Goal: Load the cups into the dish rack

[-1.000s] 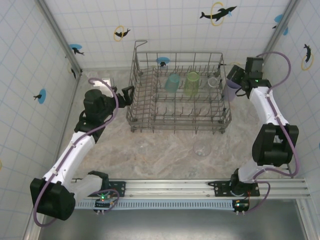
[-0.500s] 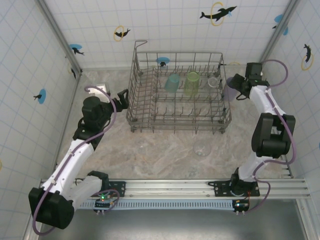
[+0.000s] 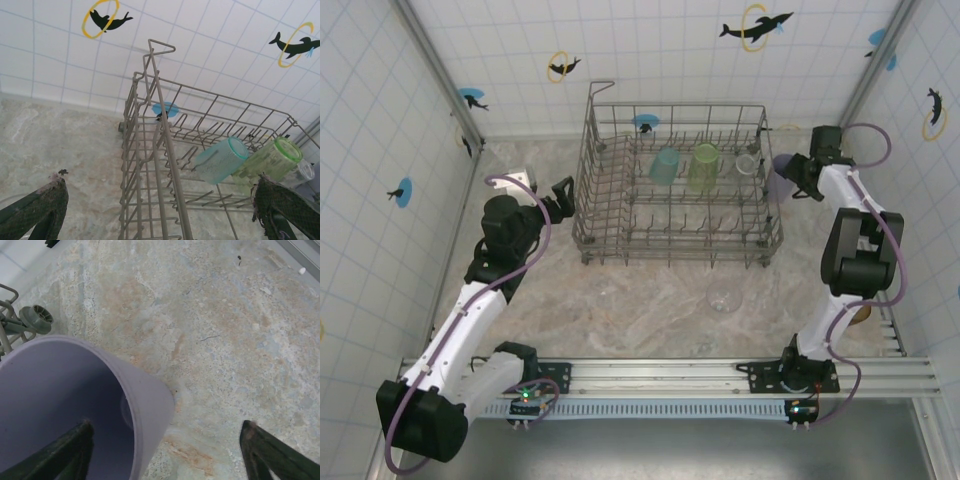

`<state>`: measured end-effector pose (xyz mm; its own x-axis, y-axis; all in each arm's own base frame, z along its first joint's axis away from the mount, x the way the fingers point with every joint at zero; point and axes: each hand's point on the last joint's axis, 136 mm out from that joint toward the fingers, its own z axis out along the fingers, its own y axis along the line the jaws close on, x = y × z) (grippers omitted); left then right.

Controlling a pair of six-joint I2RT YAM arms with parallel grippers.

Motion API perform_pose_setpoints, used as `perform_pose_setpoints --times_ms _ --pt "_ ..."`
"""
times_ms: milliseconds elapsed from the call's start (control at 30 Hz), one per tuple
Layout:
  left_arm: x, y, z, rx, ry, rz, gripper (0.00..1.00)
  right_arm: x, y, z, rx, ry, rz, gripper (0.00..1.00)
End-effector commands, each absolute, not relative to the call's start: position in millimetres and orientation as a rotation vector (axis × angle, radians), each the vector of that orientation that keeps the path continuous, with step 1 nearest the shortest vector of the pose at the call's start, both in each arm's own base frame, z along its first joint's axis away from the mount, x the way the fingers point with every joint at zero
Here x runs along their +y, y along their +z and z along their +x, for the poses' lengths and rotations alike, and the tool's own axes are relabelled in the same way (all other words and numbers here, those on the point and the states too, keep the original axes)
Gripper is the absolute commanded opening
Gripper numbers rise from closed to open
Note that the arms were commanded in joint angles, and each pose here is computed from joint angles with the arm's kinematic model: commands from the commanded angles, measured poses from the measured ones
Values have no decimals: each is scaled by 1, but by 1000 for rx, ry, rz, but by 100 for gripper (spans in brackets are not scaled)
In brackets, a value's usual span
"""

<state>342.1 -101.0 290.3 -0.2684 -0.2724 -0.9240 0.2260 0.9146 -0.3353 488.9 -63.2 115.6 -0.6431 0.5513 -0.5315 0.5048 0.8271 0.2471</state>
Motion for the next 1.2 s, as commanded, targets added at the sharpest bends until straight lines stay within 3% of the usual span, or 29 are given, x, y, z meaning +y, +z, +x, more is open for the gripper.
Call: perform_pose_setpoints --times_ms 0,333,467,1167 --pt "-101 299 343 1757 -493 -37 98 -66 116 493 2399 119 803 69" --pt "-101 299 343 1759 -493 -36 97 -63 120 497 2370 181 842 24" --pt "-101 299 344 1767 -491 -39 98 -64 135 498 2330 190 841 0" --pt "-99 294 346 1779 -475 -49 98 -73 238 478 2029 233 817 0"
